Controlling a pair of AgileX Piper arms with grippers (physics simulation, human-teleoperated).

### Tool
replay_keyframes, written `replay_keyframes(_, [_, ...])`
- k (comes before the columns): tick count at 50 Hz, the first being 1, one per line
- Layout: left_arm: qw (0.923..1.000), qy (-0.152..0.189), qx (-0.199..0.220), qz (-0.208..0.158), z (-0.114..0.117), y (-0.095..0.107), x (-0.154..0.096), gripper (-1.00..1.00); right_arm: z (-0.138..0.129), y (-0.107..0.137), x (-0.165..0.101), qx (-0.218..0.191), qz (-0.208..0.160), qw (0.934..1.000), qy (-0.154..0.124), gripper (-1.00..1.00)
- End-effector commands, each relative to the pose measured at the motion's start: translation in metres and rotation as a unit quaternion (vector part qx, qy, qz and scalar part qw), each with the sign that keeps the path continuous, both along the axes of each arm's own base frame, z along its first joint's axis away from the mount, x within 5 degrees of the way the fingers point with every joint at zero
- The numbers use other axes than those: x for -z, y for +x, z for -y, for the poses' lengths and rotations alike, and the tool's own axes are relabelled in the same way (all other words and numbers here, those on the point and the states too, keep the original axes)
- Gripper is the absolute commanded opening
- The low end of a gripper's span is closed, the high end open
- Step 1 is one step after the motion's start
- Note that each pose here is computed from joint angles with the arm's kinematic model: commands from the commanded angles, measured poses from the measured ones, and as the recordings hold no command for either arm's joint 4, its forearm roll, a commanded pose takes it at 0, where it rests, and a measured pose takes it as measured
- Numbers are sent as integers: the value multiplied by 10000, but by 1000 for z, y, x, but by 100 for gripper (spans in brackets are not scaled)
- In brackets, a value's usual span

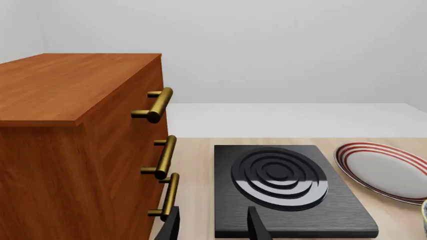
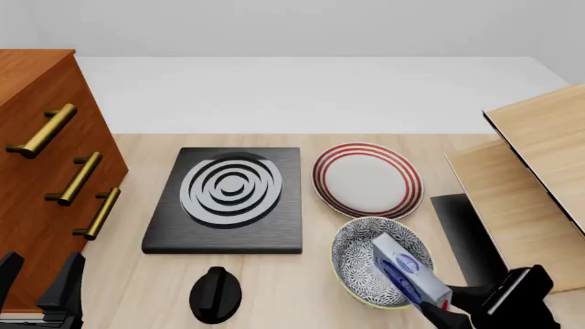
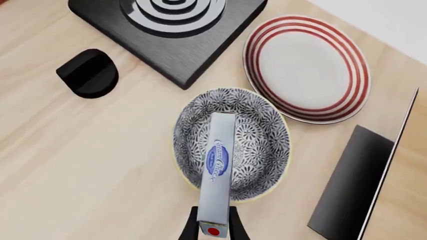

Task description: Pick up the cream cheese and put it in the bowl.

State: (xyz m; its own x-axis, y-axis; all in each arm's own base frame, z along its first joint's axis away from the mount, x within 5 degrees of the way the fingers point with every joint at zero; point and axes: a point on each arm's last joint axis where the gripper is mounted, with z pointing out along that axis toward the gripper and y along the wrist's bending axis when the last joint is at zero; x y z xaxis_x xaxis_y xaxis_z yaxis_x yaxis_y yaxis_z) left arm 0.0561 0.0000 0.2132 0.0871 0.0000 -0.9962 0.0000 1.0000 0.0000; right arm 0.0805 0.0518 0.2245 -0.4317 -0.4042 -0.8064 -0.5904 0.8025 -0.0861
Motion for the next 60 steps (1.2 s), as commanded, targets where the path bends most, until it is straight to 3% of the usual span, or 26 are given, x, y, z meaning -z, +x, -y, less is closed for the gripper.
replay_keyframes(1, [10000,0,0,0,0,0,0,100,-2,6,4,135,-16,9999,100,-100])
replay_keyframes(37, [10000,0,0,0,0,0,0,100,-9,24,31,335,-154,9993,103,-100])
replay_keyframes(59, [10000,0,0,0,0,0,0,100,-10,24,30,334,-175,9992,136,-100])
replay_keyframes(60, [10000,0,0,0,0,0,0,100,-11,24,29,326,-188,9992,145,100])
